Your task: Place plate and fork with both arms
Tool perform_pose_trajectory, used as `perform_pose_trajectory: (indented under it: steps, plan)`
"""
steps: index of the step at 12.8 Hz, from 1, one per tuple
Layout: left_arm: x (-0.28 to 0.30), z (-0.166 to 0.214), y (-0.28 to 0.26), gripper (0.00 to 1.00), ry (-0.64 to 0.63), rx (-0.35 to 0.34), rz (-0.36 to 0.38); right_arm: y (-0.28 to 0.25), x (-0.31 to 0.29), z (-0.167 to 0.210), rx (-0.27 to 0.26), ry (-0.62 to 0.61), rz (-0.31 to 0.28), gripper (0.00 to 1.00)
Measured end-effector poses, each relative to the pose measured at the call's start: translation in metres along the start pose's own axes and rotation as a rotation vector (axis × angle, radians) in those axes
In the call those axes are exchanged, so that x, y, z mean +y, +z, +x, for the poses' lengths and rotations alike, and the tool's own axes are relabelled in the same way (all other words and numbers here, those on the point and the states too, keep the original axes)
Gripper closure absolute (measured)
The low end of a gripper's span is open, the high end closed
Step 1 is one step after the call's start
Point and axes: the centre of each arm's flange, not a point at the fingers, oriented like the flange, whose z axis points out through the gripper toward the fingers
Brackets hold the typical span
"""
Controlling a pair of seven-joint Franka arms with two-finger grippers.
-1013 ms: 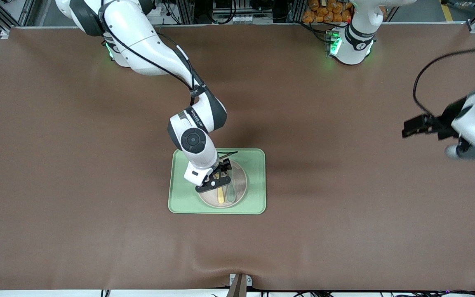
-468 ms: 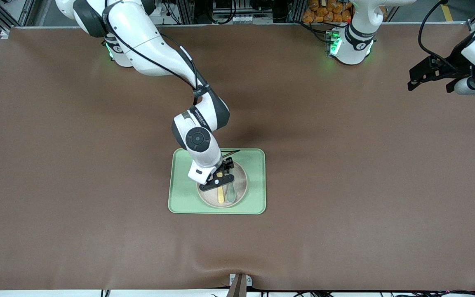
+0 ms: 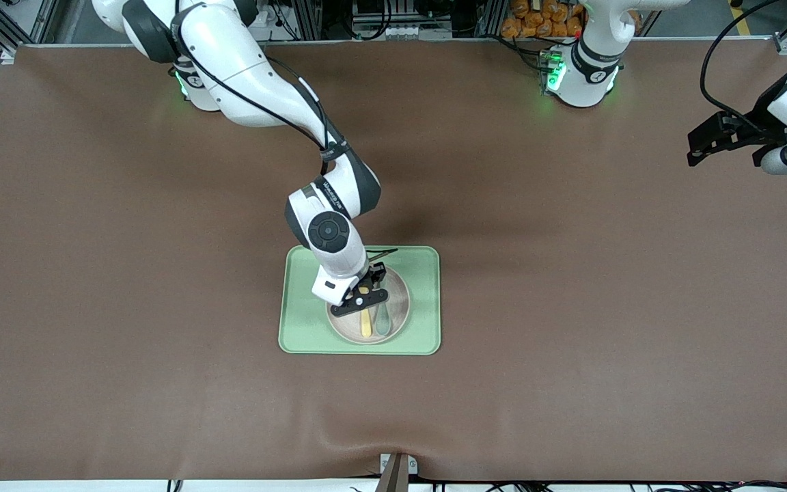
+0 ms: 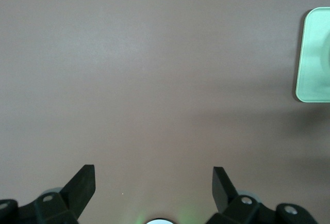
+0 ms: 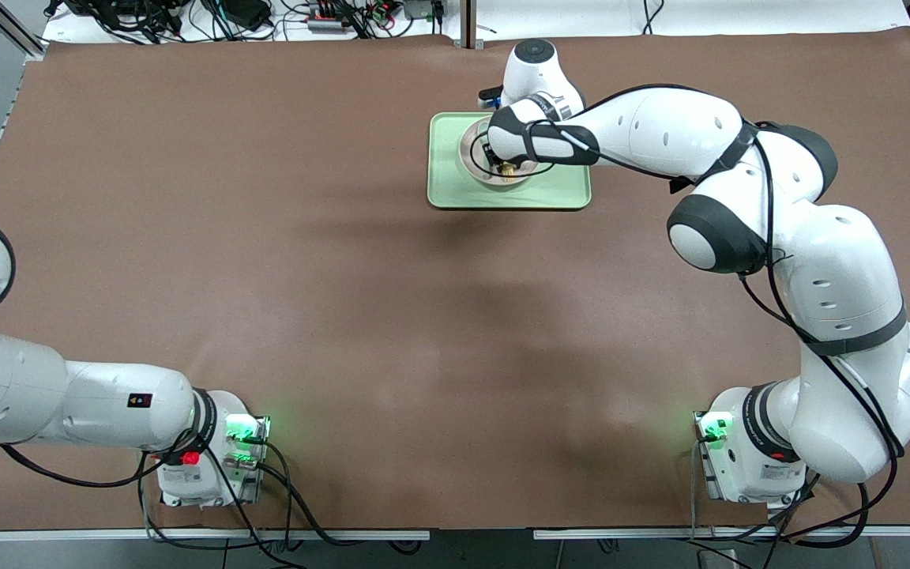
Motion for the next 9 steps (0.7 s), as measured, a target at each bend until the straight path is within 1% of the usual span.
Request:
perform_pose_trajectory:
  steps: [1,5,7,9]
  plan:
    - [0.000,0.000,0.000,0.00,0.000,0.001,0.000,0.000,0.000,0.000,0.001,0.000,0.000,0.72]
    - [-0.006,0.001,0.003,0.00,-0.008,-0.004,0.000,-0.009,0.008,0.008,0.018,0.012,-0.006,0.72]
    - [-0.014,0.002,0.005,0.00,-0.005,-0.007,-0.001,-0.027,0.016,0.013,0.000,0.037,-0.009,0.72]
    - [-0.024,0.002,0.008,0.00,-0.018,-0.014,-0.002,-0.057,0.029,0.018,-0.014,0.107,-0.008,0.72]
